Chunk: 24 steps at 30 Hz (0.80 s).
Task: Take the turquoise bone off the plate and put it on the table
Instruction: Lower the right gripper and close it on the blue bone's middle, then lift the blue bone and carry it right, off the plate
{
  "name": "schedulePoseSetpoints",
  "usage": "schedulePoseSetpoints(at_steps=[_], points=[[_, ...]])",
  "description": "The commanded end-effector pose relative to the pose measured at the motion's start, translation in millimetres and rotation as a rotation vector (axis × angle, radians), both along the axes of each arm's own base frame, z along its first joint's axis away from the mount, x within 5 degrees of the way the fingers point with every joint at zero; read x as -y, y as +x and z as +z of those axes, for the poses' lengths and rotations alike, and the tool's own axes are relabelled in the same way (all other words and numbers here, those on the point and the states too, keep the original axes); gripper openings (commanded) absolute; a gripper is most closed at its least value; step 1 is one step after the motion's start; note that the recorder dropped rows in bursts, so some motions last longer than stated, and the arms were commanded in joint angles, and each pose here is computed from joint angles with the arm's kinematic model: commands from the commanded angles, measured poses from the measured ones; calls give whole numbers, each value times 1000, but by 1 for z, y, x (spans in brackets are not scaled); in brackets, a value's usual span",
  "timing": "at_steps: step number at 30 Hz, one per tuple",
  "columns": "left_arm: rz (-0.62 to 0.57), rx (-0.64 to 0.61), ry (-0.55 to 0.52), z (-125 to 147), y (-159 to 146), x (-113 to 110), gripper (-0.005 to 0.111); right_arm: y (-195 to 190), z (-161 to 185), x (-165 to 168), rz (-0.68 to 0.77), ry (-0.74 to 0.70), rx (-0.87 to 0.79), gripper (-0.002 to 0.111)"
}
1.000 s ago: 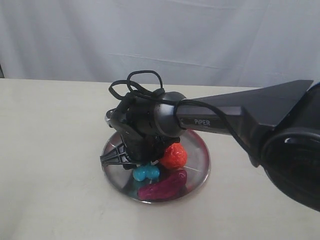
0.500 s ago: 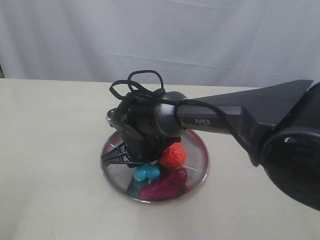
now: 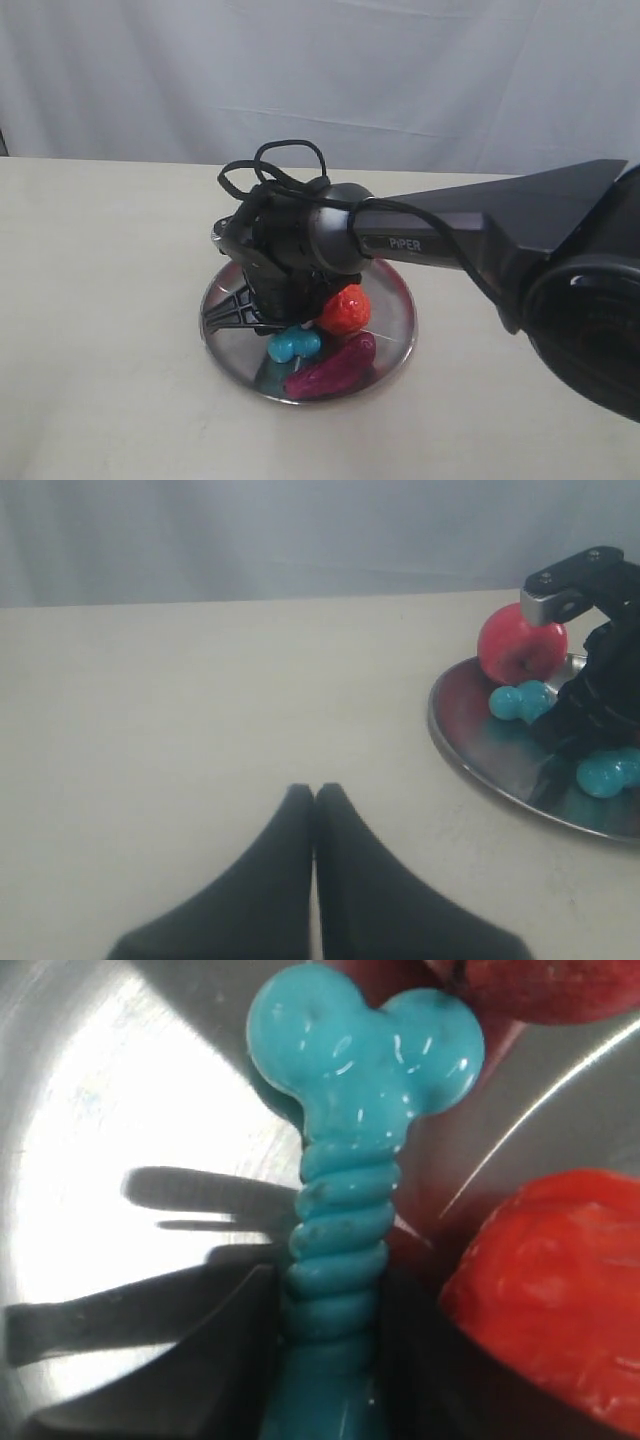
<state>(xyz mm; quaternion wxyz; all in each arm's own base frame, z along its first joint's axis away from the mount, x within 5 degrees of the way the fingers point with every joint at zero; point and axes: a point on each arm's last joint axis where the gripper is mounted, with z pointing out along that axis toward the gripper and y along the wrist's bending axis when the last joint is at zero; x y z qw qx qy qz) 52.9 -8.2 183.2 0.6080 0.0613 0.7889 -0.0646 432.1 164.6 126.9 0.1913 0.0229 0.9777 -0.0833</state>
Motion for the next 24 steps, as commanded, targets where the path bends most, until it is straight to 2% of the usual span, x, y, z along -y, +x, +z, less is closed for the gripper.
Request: schedulePoseSetpoints(at_steps=[1, 24], points=[[-2, -1, -1, -1, 0, 0, 0, 0, 18, 3, -7, 2, 27, -1], [-2, -1, -1, -1, 0, 0, 0, -19, 106, 14, -19, 21, 132, -1]])
